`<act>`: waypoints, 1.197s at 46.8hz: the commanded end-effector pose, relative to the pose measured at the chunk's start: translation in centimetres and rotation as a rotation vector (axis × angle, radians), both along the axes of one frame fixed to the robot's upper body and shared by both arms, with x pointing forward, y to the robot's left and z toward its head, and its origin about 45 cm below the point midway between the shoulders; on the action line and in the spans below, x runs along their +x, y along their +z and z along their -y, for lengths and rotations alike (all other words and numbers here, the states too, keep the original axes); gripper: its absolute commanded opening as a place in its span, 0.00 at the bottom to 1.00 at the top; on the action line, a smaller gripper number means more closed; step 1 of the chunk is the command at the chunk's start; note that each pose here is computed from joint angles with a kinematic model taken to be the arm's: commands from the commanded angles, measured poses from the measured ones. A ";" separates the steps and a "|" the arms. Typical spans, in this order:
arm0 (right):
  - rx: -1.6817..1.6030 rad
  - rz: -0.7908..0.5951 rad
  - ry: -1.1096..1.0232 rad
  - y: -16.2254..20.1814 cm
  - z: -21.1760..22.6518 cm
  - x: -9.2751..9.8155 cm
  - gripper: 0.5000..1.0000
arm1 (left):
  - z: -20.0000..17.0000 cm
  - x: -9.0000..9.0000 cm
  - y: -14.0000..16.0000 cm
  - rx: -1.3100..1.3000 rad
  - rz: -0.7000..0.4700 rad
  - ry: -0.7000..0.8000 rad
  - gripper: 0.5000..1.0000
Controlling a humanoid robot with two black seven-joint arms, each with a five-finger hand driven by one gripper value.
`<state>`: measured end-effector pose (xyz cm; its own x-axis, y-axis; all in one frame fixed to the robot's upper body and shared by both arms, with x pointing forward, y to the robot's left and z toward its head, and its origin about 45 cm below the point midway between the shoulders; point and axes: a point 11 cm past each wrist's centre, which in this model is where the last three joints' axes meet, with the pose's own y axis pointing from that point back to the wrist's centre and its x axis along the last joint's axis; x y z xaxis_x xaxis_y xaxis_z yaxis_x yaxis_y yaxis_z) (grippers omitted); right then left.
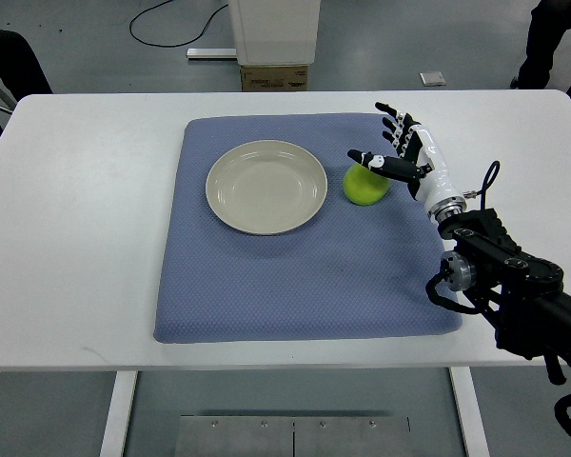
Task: Place pear on plate with right hand
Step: 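Close the right hand's fingers around the green pear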
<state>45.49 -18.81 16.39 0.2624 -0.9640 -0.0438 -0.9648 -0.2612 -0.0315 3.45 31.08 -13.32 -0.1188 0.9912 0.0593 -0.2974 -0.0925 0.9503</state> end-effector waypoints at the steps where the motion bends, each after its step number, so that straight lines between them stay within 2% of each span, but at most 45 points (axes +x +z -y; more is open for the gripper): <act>1: -0.012 -0.007 0.002 -0.4 0.1 -0.2 0.99 | 0.0 -0.1 0.0 0.000 -0.001 0.000 1.00; 25: -0.029 -0.052 0.005 -2.6 0.0 -1.5 0.97 | 0.0 0.0 0.0 0.000 0.000 0.000 1.00; 42: -0.068 -0.078 0.039 -4.0 -0.6 -2.5 0.88 | 0.0 0.0 0.0 0.000 0.000 0.000 1.00; 46: -0.071 -0.079 0.042 -4.0 -0.6 -2.5 0.79 | 0.0 0.0 0.0 0.000 0.000 0.000 1.00; 51: -0.076 -0.080 0.047 -4.1 -0.7 -2.6 0.55 | 0.0 -0.1 0.0 0.000 -0.001 0.000 1.00; 55: -0.093 -0.083 0.063 -4.4 -0.9 -2.8 0.16 | 0.0 -0.1 0.0 0.000 -0.001 0.000 1.00; 56: -0.096 -0.084 0.066 -4.4 -0.9 -2.8 0.03 | 0.0 0.0 0.0 0.000 0.000 0.000 1.00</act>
